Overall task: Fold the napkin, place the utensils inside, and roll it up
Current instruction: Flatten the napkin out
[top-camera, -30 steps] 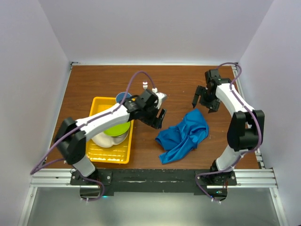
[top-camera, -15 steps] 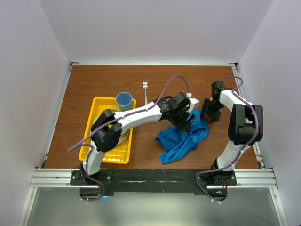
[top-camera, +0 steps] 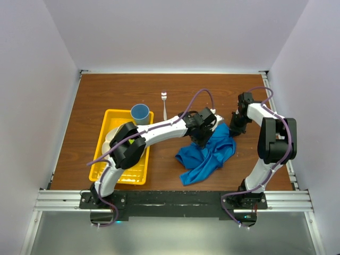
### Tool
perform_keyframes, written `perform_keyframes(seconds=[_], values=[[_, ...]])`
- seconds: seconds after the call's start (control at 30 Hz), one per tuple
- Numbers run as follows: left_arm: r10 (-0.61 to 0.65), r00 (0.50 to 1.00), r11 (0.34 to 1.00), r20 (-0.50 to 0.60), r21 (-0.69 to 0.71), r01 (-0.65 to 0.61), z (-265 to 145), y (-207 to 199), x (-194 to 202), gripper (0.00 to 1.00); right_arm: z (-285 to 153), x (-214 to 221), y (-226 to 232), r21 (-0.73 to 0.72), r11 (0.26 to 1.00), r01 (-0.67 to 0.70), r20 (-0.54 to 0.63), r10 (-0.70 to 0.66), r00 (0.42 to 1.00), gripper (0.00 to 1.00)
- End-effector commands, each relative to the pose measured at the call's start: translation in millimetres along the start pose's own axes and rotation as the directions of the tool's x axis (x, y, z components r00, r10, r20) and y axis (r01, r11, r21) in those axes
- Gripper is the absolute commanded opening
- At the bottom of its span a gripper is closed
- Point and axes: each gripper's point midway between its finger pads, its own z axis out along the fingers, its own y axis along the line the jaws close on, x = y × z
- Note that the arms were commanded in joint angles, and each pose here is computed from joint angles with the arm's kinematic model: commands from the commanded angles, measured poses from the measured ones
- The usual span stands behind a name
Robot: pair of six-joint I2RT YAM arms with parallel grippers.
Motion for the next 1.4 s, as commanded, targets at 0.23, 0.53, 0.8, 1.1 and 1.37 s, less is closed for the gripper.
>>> perform_keyframes(seconds=[0.23,0.53,0.8,1.1,1.37], values=[[0.045,0.968,0.981,0.247,-0.196,0.004,-127.9,14.9,-58.8,0.00,-111.8,-43.4,16.5,-0.076,0.997,-0.030,0.314,0.053,0.948,0.00],[0.086,0.847,0.938,0.524,-0.329,0.109,-284.8,28.2,-93.0,0.00,-323.9,-21.4,13.1,-0.217,0.974,0.064,0.749,0.124,0.651,0.00],[0.057,0.598,0.958,0.800,-0.212,0.192,-422.2,16.8,-96.8,0.00,-443.5,47.4,-18.9,-0.264,0.959,0.099,0.914,0.216,0.344,0.00],[-0.007,0.508,0.920,0.862,-0.193,0.340,-448.4,39.8,-112.0,0.00,-470.7,13.0,-25.6,-0.239,0.971,-0.006,0.917,0.228,0.327,0.00],[-0.119,0.417,0.924,0.901,-0.053,0.378,-464.1,58.1,-157.9,0.00,-505.0,-37.9,-7.1,-0.275,0.961,-0.013,0.917,0.266,0.297,0.00]])
